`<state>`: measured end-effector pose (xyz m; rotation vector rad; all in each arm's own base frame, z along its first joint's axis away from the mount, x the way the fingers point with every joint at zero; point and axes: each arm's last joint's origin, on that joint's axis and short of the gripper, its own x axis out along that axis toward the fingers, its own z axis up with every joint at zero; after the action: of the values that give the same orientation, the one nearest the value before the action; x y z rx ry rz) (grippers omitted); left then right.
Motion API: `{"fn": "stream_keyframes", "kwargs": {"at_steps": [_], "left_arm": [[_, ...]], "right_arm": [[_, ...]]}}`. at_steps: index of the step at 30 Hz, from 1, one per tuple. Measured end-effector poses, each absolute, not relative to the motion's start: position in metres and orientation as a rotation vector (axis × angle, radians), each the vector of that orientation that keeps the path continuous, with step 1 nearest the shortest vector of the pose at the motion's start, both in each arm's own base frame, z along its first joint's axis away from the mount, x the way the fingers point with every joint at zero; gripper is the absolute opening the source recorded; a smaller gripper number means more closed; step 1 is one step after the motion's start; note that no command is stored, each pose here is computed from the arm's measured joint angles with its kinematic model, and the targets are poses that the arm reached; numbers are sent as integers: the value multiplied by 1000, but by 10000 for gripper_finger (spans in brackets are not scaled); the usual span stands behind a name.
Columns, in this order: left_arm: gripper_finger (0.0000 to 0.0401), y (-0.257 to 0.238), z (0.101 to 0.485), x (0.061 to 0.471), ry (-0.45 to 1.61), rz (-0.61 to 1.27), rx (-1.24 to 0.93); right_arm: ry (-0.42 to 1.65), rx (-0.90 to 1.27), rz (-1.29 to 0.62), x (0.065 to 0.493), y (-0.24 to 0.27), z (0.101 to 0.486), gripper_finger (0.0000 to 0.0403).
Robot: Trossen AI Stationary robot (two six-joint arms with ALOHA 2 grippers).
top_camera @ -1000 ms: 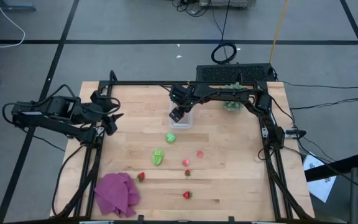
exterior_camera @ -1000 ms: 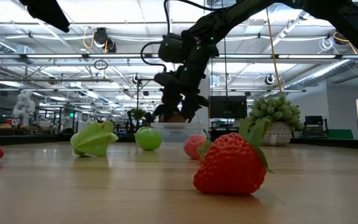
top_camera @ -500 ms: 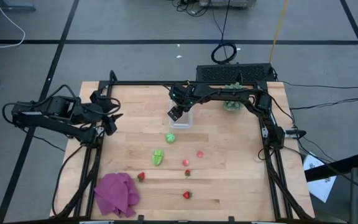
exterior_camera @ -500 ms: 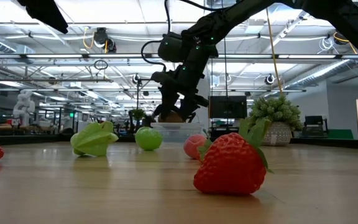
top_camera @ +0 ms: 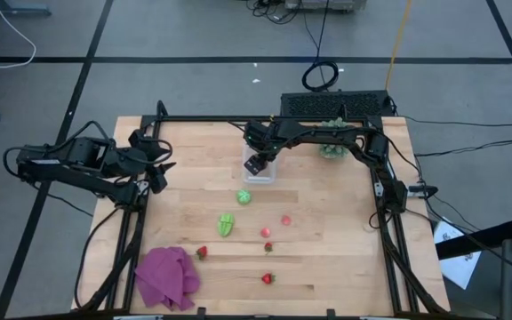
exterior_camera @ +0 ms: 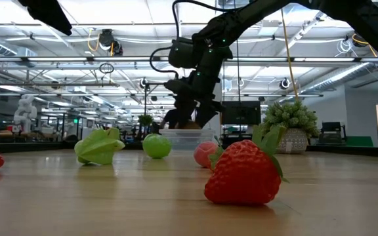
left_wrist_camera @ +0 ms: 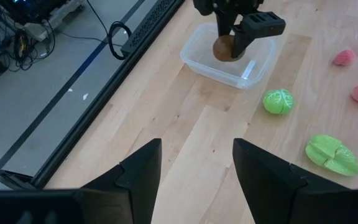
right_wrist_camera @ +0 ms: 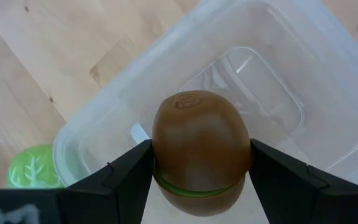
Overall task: Pick and placing Produce into tupperware
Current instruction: Put the kiwi into the transparent bin
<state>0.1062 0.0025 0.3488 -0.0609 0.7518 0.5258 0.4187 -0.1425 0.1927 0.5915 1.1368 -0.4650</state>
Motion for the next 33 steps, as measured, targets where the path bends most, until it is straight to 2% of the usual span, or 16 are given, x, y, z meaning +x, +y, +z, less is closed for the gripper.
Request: {"fn": "stream_keyframes", "kwargs": {"at_steps": [33], "left_arm": [[205, 2, 350, 107, 742, 519, -46]], "right_arm": [[1162, 565, -480, 416, -143, 192, 240]]}}
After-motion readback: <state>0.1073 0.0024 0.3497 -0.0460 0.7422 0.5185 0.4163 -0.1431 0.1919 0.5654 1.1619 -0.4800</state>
